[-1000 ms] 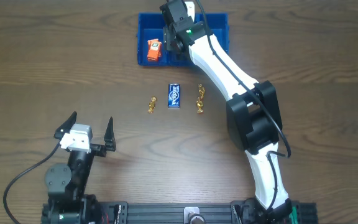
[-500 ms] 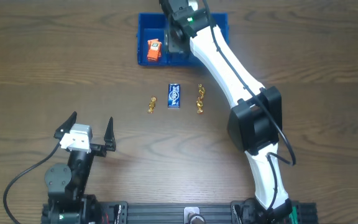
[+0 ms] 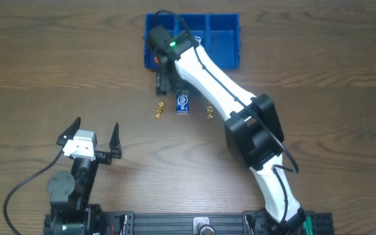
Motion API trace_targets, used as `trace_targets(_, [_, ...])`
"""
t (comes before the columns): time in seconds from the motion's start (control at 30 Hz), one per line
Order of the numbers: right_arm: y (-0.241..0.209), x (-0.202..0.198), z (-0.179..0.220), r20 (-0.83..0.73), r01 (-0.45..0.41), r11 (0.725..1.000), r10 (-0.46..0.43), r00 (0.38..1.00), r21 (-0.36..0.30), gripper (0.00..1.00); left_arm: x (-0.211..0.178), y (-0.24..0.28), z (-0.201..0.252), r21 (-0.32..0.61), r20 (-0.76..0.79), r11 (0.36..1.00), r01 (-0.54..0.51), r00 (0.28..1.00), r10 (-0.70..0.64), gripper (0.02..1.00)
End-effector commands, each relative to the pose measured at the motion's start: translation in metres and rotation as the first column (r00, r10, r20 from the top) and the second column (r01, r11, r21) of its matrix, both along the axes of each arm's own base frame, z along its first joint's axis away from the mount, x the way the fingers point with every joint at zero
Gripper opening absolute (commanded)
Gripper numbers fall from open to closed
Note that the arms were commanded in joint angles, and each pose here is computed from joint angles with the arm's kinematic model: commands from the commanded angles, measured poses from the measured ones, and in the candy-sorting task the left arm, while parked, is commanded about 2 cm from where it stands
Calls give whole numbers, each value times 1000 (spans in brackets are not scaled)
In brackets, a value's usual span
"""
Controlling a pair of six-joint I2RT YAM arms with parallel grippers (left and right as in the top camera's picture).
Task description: Sort Candies Into Trays
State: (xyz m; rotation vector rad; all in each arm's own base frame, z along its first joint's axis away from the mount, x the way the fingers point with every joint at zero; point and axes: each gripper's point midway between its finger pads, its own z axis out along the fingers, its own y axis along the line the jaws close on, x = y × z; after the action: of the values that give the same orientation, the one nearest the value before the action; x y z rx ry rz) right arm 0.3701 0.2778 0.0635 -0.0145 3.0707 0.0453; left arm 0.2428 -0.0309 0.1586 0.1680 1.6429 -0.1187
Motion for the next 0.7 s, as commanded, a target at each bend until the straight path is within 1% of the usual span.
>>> trace_targets(0.03, [0, -13, -21, -27, 25, 1000, -25, 999, -10, 860, -2, -3, -17, -7, -57, 1000, 20, 998, -20, 998])
trace_targets(0.13, [-3, -15, -35, -29, 26, 1000, -27, 999, -17, 851, -2, -3, -17, -7, -57, 1000, 20, 998, -20, 998])
trace_targets(0.2, [-9, -16, -40, -27, 53, 998, -54, 998, -41, 851, -2, -3, -17, -7, -57, 1000, 20, 998, -20, 996])
trace_targets(0.27, [-15, -16, -43, -23, 56, 996, -58, 998, -63, 851, -2, -3, -17, -7, -57, 1000, 20, 998, -20, 996])
trace_targets(0.37, [-18, -14, -45, -16, 59, 995, -61, 998, -75, 849, -2, -3, -17, -7, -57, 1000, 20, 998, -20, 998])
trace_targets(0.47, [-19, -12, -48, -7, 63, 995, -64, 998, -72, 838, -2, -3, -17, -7, -57, 1000, 20, 998, -20, 998])
trace_targets(0.6, [-21, -12, -54, -5, 68, 995, -69, 998, -71, 779, -2, -3, -17, -7, -57, 1000, 20, 998, -20, 998])
trace_targets(0.67, [-22, -11, -54, -3, 69, 995, -70, 998, -73, 724, -2, -3, -17, -7, -57, 1000, 20, 998, -20, 996])
trace_targets(0.7, [-21, -10, -54, 0, 66, 995, -66, 998, -71, 673, -2, -3, -17, -7, -57, 1000, 20, 998, -20, 998])
